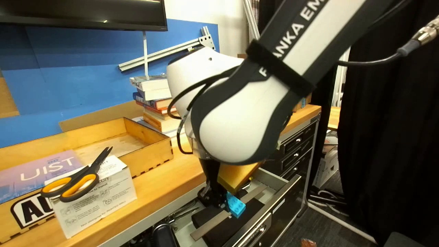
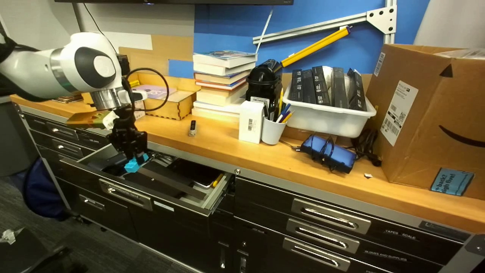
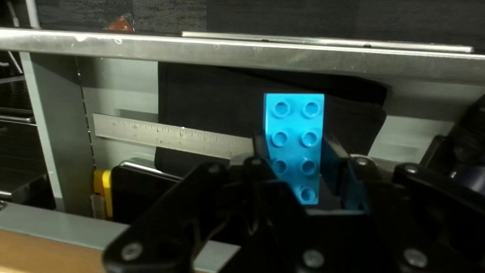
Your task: Put the blue object in the drawer and close it
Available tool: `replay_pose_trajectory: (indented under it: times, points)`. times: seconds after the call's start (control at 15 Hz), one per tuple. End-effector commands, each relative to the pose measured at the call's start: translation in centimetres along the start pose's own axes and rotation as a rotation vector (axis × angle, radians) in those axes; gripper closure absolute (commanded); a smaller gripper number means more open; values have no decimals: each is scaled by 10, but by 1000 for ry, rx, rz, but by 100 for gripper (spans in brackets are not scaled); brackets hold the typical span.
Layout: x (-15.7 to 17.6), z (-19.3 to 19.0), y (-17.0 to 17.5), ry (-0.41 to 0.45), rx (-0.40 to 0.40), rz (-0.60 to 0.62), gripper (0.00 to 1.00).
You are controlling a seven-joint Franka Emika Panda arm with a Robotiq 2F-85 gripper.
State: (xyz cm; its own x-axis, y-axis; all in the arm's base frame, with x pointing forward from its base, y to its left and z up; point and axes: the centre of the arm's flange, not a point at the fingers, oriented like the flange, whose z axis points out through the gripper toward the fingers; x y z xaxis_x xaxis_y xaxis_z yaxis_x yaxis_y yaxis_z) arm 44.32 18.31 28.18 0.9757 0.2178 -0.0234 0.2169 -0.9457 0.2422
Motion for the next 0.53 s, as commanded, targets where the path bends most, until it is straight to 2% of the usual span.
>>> replay_pose_trajectory:
  times: [0.0, 0.07, 0.13, 0.2, 0.47]
  points:
    - [-2, 12, -21, 64, -69, 35, 87]
    - [1, 14, -26, 73, -87, 44, 87]
    - [3, 16, -30, 80, -102, 53, 56]
    - [3, 14, -32, 77, -110, 51, 36]
    - [-13, 0, -20, -4, -71, 6, 6]
